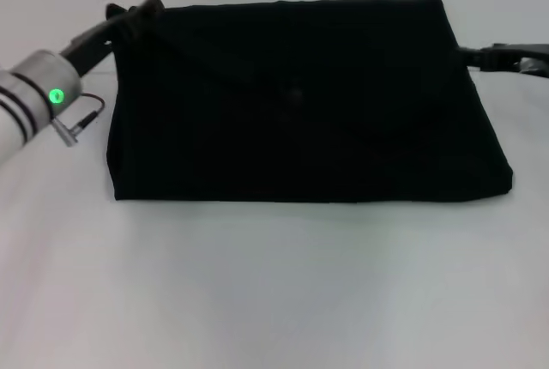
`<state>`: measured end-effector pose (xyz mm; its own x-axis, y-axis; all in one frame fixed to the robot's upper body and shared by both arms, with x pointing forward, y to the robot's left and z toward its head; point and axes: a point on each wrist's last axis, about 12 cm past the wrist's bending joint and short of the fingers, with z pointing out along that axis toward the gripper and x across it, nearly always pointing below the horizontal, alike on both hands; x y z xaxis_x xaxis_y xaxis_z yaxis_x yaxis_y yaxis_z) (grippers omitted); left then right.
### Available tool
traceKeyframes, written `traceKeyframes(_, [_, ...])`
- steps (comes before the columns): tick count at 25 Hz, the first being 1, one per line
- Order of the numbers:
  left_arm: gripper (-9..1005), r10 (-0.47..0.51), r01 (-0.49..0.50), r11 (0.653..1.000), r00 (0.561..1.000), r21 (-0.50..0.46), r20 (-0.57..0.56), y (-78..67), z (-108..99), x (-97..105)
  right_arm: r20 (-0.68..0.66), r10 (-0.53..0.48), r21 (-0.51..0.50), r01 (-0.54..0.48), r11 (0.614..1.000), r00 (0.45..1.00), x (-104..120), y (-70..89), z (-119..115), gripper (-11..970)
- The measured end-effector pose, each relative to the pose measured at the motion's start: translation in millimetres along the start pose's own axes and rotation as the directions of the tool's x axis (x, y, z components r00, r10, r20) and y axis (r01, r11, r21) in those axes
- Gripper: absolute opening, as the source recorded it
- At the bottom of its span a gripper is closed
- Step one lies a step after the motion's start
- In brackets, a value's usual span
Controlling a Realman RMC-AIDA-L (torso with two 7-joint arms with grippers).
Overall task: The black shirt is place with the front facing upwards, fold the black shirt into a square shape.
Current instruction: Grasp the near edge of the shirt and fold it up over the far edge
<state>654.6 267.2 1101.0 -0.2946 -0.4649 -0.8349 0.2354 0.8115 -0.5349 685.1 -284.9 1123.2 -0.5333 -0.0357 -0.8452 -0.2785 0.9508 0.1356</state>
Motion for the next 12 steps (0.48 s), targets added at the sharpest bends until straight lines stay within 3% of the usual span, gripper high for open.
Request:
traceKeyframes(3, [697,-0.038,0.038,0.998,0.999,0.057,0.002,0.5,-5.1,-5.3,0.007,0.018,-0.001,-0.018,1.0,1.0,-3.9,-9.2,-7.1,670])
traceKeyframes(7, [858,-0.017,0.021,0.996,0.999,0.084,-0.047,-7.2,0.2,-1.6,0.004,0.03,-0.002,-0.03,1.0,1.0,-3.5,-12.9,-9.6,741])
traceKeyframes(12, [858,0.037,-0.028,0.994,0.995,0.106,-0.089,-21.9,11.4,4.1,-0.002,0.034,-0.002,-0.034,0.999,0.999,-1.4,-12.3,-8.8,757])
